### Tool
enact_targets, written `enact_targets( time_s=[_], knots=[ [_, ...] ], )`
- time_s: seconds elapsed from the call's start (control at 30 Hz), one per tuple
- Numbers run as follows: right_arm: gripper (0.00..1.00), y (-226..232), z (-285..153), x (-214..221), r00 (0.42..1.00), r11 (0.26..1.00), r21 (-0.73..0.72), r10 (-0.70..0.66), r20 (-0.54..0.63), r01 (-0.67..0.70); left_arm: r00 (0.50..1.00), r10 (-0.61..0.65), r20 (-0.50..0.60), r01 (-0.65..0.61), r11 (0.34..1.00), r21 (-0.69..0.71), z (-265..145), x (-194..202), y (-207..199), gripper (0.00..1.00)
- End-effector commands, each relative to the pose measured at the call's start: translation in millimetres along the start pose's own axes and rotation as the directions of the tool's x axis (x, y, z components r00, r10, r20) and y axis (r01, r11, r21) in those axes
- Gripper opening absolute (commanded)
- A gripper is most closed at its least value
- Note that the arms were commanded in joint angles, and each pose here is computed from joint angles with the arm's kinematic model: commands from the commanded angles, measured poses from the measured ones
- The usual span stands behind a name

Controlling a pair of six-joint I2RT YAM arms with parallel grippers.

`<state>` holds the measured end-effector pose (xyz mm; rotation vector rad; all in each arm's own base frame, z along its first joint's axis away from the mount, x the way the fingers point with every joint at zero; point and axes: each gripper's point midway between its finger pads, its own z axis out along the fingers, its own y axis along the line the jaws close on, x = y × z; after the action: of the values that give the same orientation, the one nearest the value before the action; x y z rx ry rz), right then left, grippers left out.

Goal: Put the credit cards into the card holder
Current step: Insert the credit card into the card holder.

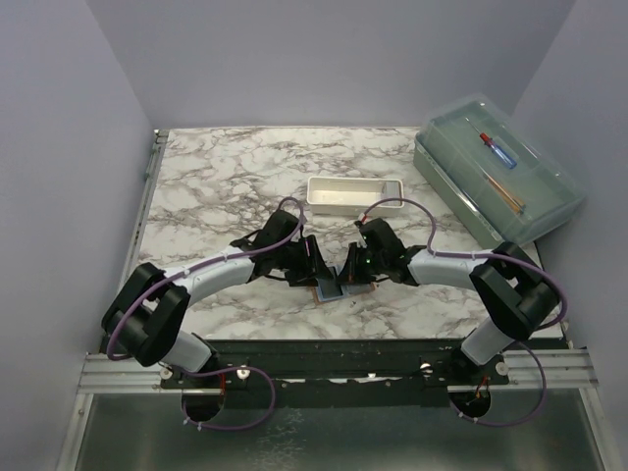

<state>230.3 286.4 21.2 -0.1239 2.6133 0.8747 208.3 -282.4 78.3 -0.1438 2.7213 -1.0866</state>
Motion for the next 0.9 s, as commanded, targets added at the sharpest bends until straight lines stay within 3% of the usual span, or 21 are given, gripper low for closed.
enact_targets(
  time_s=[0.0, 0.13, 0.3, 0.43, 0.6, 0.87],
  knots=[
    [0.0, -24, 8, 17, 0.999, 0.997, 0.074, 0.019, -0.027, -0.017, 0.999, -0.018, 0.044, 0.017, 1.0, 0.026, 8, -9, -7, 0.56],
    [0.0, -27, 9, 19, 0.999, 0.996, 0.088, 0.023, -0.03, -0.02, 0.997, -0.019, 0.077, 0.019, 1.0, 0.009, 8, -13, -5, 0.58],
    [0.01, -24, 5, 16, 1.0, 0.997, 0.081, -0.001, -0.025, 0.003, 0.973, 0.071, 0.219, -0.063, 0.997, -0.043, -19, -25, -14, 0.75],
    [0.27, -14, -4, 4, 0.994, 0.988, 0.107, -0.114, -0.003, 0.113, 0.977, 0.084, 0.197, -0.074, 0.996, -0.057, -23, -26, -17, 0.67],
    [0.58, 10, -13, -10, 0.968, 0.957, 0.161, -0.249, 0.029, 0.241, 0.987, 0.05, 0.151, -0.033, 0.993, -0.114, -18, -27, 16, 0.58],
    [0.77, 16, -1, -1, 0.951, 0.887, 0.369, -0.307, 0.022, 0.278, 0.994, 0.042, 0.096, -0.023, 0.981, -0.195, -5, -18, 55, 0.43]
  ],
)
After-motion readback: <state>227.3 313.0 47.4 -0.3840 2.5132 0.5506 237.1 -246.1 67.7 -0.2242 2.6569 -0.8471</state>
